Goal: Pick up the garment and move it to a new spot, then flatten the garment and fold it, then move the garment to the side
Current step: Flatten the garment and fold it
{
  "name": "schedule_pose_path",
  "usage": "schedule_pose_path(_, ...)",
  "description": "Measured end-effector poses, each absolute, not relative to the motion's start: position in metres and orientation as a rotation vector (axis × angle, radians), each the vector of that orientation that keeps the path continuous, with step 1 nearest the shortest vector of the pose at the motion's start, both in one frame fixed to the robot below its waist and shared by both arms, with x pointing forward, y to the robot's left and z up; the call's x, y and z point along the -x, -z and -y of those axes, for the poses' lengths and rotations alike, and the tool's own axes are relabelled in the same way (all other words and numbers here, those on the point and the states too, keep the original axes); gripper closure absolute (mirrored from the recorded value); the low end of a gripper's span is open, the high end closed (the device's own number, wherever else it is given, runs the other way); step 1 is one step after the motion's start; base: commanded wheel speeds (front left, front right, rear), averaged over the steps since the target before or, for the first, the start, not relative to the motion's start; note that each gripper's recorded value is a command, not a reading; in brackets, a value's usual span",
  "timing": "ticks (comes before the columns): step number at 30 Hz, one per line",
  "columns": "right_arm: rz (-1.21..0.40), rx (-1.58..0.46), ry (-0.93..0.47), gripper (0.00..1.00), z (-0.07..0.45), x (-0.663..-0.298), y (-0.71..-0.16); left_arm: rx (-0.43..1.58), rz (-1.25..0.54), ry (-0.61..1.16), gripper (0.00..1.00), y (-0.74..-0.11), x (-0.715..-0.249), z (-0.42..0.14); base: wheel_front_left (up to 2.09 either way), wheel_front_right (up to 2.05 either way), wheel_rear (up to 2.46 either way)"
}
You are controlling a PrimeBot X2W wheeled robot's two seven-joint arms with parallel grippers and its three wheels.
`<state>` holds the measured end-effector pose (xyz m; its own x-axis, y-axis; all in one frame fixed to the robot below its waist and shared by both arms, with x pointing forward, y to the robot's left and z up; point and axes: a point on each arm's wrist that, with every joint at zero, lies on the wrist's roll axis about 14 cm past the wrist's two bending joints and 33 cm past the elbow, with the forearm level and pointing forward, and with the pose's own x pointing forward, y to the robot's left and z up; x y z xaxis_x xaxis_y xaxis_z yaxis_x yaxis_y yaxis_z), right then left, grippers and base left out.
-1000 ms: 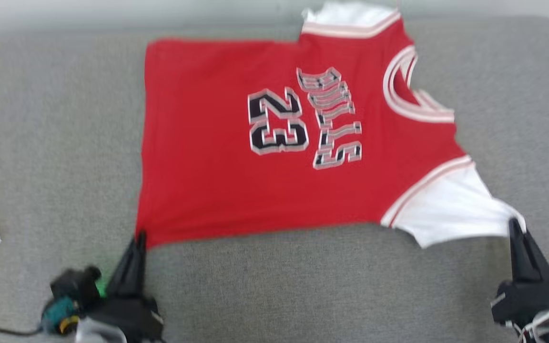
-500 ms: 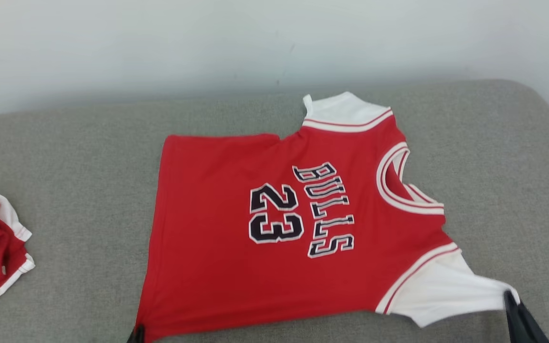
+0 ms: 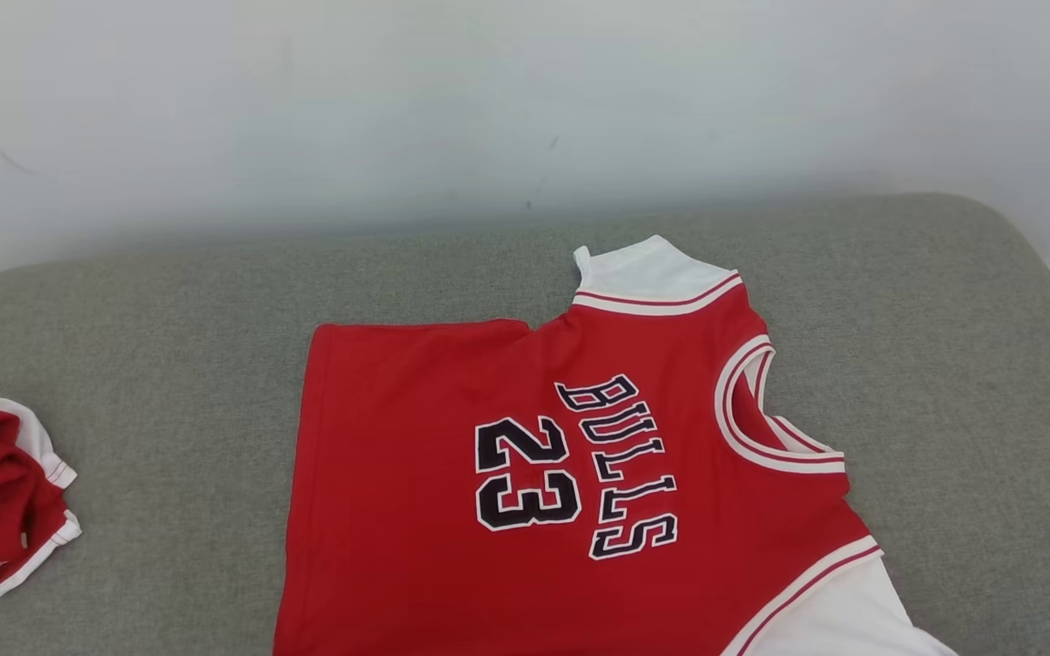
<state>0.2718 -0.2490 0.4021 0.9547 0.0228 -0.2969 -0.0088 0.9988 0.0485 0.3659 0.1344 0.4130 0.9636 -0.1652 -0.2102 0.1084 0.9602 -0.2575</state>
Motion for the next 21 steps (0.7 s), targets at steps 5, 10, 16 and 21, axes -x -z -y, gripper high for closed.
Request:
schedule_pose_path(5, -0.290, -0.053, -0.047, 1.00, 0.238, -0.272, -0.405, 0.246, -0.226, 0.175, 1.00, -0.416, -0.362, -0.124, 0.00, 0.00, 0.00)
schedule_pose_path(10, -0.229, -0.049, -0.065, 1.00, 0.235, -0.288, -0.423, 0.244, -0.183, 0.217, 1.00, -0.430, -0.365, -0.113, 0.00, 0.00, 0.00)
schedule_pose_path(16, -0.139, -0.021, -0.081, 1.00, 0.235, -0.318, -0.450, 0.251, -0.103, 0.232, 1.00, -0.454, -0.374, -0.110, 0.00, 0.00, 0.00)
schedule_pose_path(21, -0.084, 0.003, -0.095, 1.00, 0.231, -0.346, -0.466, 0.247, -0.074, 0.236, 1.00, -0.462, -0.386, -0.109, 0.00, 0.00, 0.00)
